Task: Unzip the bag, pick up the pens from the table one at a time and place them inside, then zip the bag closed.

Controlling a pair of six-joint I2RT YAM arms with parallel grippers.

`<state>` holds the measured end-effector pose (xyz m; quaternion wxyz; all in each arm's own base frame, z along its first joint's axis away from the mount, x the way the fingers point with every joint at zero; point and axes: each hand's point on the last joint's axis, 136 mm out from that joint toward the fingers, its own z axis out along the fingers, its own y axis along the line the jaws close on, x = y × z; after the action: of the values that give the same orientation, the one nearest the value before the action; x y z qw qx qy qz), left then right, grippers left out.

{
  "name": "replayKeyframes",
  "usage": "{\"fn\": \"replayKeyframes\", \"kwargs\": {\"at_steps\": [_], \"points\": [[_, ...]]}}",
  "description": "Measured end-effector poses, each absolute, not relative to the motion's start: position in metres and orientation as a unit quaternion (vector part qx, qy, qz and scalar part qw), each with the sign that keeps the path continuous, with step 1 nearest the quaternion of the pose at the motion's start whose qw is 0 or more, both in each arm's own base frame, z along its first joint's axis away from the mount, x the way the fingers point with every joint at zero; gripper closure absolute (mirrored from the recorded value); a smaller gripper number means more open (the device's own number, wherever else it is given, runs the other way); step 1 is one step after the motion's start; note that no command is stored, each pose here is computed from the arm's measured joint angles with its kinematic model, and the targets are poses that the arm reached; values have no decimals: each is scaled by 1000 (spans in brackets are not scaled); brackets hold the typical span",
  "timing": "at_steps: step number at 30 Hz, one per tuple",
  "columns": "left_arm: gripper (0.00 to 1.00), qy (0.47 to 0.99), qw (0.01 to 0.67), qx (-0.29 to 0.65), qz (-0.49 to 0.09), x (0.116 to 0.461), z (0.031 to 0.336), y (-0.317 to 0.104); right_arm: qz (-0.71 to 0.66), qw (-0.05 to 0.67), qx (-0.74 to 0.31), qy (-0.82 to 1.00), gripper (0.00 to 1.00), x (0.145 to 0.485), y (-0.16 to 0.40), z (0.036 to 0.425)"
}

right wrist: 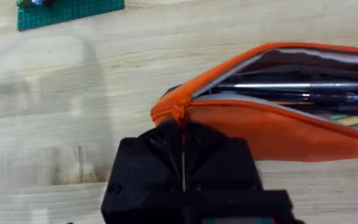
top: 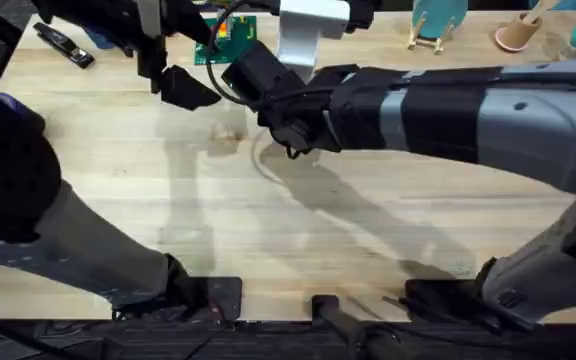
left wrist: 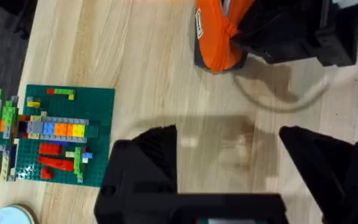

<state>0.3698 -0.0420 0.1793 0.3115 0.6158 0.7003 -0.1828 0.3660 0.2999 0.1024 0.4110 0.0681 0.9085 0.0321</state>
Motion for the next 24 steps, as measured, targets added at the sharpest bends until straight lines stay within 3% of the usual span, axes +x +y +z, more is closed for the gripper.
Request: {"fn": "replayKeyframes", "kwargs": {"at_steps": [12,18,24], "points": [[6,700,311,616,-183,370,179,-42,26,410,56,910,970,364,298,106],[6,700,311,616,-183,370,179,-42,44,423,52,903,971,356,290,148],[7,700,311,616,-183,370,179,-42,58,427,37,902,971,353,292,162]]}}
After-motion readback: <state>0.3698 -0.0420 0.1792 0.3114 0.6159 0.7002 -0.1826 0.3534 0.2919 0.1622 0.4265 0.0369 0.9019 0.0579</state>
